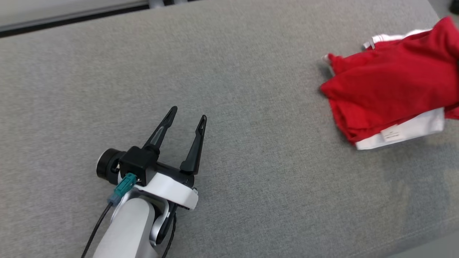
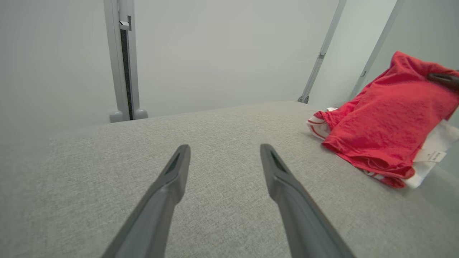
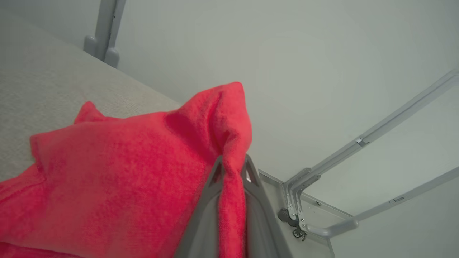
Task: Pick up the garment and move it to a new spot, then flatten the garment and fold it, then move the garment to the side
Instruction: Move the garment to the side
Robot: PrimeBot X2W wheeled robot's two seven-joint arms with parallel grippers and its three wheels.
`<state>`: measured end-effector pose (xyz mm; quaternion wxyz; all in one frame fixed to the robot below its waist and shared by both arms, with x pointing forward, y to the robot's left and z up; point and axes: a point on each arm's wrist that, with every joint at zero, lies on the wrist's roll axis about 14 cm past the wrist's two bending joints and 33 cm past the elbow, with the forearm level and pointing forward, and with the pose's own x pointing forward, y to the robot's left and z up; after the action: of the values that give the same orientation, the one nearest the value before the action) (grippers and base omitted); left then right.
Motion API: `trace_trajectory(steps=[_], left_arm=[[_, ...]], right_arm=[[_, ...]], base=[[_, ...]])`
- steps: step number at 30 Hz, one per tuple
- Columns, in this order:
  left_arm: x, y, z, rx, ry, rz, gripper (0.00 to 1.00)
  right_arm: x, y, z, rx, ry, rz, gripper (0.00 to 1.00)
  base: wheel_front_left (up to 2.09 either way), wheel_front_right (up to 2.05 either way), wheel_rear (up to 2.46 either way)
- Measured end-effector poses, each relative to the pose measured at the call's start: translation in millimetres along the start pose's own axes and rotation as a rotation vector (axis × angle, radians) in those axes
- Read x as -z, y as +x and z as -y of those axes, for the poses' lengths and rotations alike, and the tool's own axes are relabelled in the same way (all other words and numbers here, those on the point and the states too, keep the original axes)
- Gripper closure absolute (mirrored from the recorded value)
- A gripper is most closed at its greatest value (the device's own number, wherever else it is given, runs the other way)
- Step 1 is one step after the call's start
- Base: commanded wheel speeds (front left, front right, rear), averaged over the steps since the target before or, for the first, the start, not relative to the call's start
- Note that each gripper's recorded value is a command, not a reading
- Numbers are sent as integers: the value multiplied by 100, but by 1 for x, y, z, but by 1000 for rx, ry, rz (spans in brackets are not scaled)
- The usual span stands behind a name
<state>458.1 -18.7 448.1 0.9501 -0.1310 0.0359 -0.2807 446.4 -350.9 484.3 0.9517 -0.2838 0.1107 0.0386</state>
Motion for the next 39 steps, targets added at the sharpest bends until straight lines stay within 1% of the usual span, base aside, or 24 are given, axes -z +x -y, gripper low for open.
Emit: trace_trajectory(steps=[5,9,15,18,19,20,26,29,31,35,39], left_arm=[[25,17,4,45,-14,-43,0],[41,26,7,72,-27,-67,0],[48,36,3,81,-38,-64,0],[49,37,1,78,-41,-61,0],[49,37,0,78,-41,-61,0],[49,37,-1,75,-41,-60,0],[46,36,-8,53,-38,-53,0],[42,33,-14,38,-25,-53,0],[38,29,-17,27,-18,-50,0],[27,18,-18,6,-22,-41,0],[3,9,-21,-32,-27,4,0]], right_arm=[[26,-1,38,93,0,-86,100],[46,-4,57,160,19,-150,100],[67,4,61,203,55,-205,100],[75,8,63,231,93,-225,99],[77,10,64,242,103,-228,58],[79,12,65,249,110,-233,1],[92,18,52,244,150,-270,0],[88,18,52,265,185,-254,0],[77,24,48,263,209,-214,0],[41,34,39,256,271,-87,0],[2,37,22,221,324,40,0]], base=[[0,0,0],[0,0,0],[0,0,0],[0,0,0],[0,0,0],[0,0,0],[0,0,0],[0,0,0],[0,0,0],[0,0,0],[0,0,0]])
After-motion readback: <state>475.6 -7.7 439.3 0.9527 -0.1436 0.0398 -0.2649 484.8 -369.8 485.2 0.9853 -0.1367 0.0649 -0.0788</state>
